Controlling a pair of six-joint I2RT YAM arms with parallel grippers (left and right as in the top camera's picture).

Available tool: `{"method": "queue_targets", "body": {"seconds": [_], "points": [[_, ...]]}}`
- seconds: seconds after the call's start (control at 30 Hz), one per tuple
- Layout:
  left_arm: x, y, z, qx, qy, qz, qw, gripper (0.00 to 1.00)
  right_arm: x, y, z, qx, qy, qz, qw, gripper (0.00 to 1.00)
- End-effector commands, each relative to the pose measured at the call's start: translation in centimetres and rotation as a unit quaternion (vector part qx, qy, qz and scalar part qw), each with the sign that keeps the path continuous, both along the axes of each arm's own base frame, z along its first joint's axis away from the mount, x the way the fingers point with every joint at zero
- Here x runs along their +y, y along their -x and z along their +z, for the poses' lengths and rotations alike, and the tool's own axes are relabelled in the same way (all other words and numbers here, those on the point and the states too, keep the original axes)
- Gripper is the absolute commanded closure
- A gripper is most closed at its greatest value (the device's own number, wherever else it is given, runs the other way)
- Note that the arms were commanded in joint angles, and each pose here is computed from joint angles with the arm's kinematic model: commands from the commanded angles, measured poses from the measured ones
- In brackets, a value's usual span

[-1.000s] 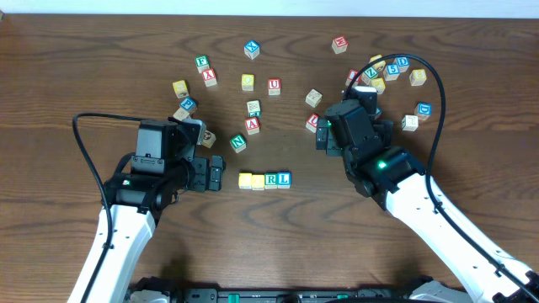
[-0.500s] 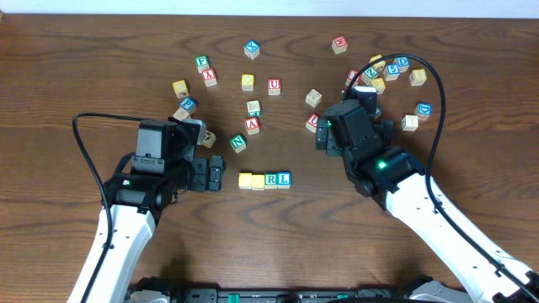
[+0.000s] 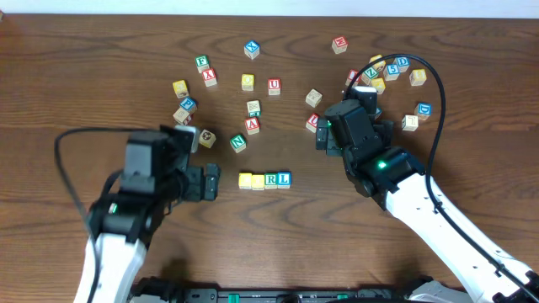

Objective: Spell out CORL

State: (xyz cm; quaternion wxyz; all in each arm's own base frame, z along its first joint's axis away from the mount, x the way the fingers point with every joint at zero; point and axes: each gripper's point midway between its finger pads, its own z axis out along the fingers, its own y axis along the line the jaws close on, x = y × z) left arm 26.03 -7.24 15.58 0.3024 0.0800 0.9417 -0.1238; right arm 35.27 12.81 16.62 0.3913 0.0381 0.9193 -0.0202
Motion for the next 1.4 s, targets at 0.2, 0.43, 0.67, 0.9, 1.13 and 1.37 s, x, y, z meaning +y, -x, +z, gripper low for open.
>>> {"method": "queue_targets", "body": {"seconds": [0.2, 0.43, 0.67, 0.9, 1.13, 1.37], "points": [[0.9, 3.6, 2.3, -0.138, 0.015, 0.007, 0.990, 0.02, -0.3, -0.3, 0.9, -0.011, -0.002, -0.008, 1.000, 0.01], [0.9, 3.8, 4.0, -0.293, 0.038, 0.008, 0.955, 0.02, -0.3, -0.3, 0.9, -0.011, -0.002, -0.008, 1.000, 0.01], [1.4, 2.7, 5.1, -0.397, 0.048, 0.021, 0.916, 0.02, -0.3, -0.3, 0.9, -0.011, -0.002, -0.008, 1.000, 0.01], [2.7, 2.2, 5.3, -0.445, 0.042, 0.046, 0.893, 0.02, -0.3, -0.3, 0.9, -0.011, -0.002, -0.008, 1.000, 0.01], [3.5, 2.3, 5.0, -0.469, 0.036, 0.060, 0.880, 0.02, -0.3, -0.3, 0.9, -0.011, -0.002, -0.008, 1.000, 0.01], [3.8, 2.2, 4.5, -0.463, 0.032, 0.067, 0.883, 0.02, -0.3, -0.3, 0.9, -0.011, -0.002, -0.008, 1.000, 0.01]]}}
